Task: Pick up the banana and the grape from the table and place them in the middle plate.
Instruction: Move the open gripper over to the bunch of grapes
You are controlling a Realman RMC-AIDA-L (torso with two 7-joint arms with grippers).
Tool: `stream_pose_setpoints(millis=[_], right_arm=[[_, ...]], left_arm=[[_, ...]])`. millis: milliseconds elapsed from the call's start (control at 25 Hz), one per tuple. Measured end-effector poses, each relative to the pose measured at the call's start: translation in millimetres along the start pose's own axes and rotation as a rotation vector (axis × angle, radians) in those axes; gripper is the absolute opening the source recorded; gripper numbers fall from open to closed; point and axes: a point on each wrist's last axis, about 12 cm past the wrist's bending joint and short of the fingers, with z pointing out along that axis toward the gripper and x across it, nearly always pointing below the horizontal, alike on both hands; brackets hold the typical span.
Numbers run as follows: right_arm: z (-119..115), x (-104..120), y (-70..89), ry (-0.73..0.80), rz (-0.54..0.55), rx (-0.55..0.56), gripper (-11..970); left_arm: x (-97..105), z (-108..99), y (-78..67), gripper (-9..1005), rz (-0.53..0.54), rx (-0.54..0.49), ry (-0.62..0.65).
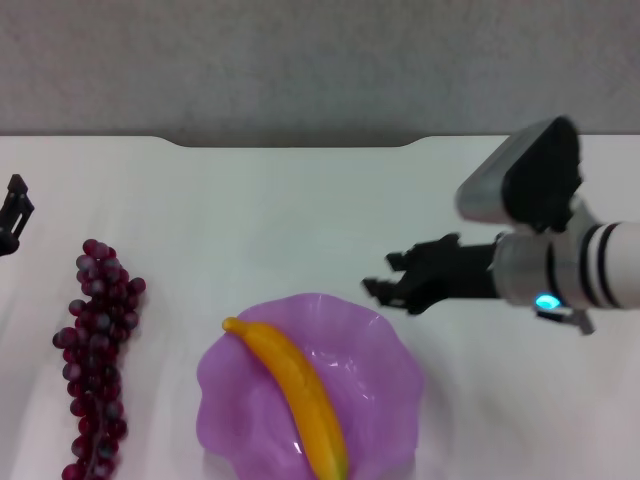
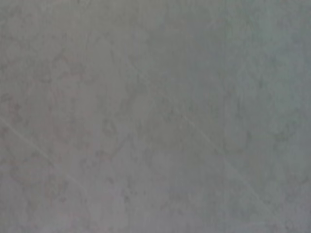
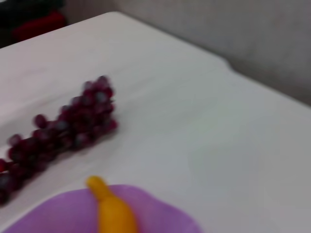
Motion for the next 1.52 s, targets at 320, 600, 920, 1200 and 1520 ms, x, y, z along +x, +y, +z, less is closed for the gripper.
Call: stream_pose_setpoints(millis=[320,600,920,1200,1520], right_arm=[[-28.4,-2.2,-28.9,-0.047,0.021,0.084,337],[-52.7,8.9,-51.0,-0.084,0.058,0.207,110],[-74.3,28.0,-71.1,-0.134,0.068,0.414,50],[-92.2,42.4,-73.2,-0.283,0.052,0.668,38],[-93.8,47.0,-49.4,-0.476,-0.048,0.908,35]], left_arm=[[0.8,-1.5,0.6,783,0.004,0.004,0.005],[1.1,-1.6,0.8,782,0.01,0.012,0.01],[2.9,-0.4,-3.3,782,0.023,0.044,0.028],[3.6,0.0,-6.6,782,0.027,0.069,0.035],[6.4,0.1,-12.3,783,0.036,0.107,0.057]])
